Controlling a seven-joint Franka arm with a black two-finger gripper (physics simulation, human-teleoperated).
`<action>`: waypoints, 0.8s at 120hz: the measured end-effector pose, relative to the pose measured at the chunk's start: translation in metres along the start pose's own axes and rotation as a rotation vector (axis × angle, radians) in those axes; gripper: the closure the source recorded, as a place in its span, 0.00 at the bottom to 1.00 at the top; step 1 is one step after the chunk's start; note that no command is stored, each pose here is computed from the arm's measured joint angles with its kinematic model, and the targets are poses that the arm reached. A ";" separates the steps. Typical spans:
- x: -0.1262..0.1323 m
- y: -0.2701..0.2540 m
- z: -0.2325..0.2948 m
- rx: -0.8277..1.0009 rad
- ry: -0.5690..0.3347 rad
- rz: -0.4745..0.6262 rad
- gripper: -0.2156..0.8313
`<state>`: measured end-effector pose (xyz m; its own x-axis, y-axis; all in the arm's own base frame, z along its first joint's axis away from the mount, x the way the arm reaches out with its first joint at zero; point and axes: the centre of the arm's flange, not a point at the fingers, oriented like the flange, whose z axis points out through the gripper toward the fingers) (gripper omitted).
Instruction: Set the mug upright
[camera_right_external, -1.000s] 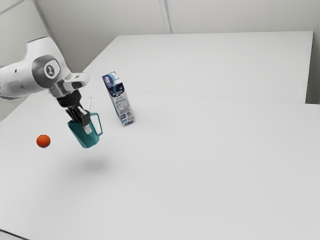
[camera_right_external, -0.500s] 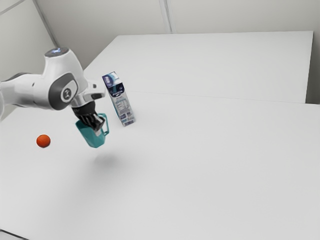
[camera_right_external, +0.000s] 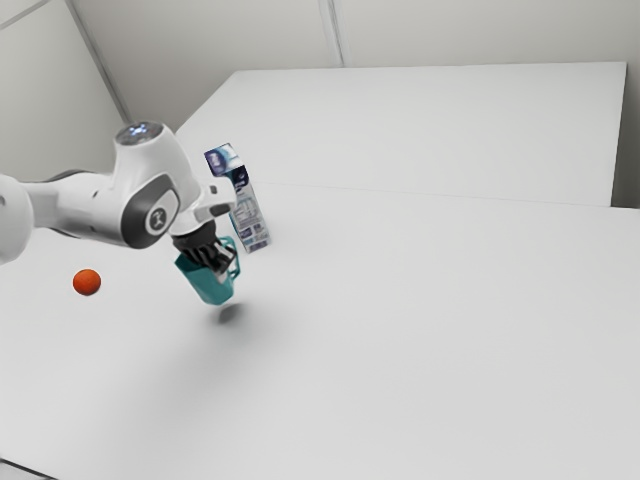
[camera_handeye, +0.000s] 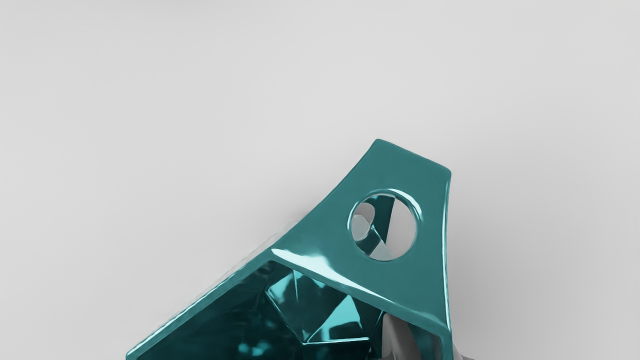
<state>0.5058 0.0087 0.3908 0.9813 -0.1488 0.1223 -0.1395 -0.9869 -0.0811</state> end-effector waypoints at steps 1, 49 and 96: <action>0.000 0.000 0.001 -0.001 -0.001 -0.001 0.96; -0.001 0.011 0.029 -0.019 -0.062 -0.041 0.96; -0.001 0.021 0.046 -0.030 -0.092 -0.058 0.96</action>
<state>0.5084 -0.0085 0.3431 0.9956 -0.0869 0.0346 -0.0852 -0.9953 -0.0463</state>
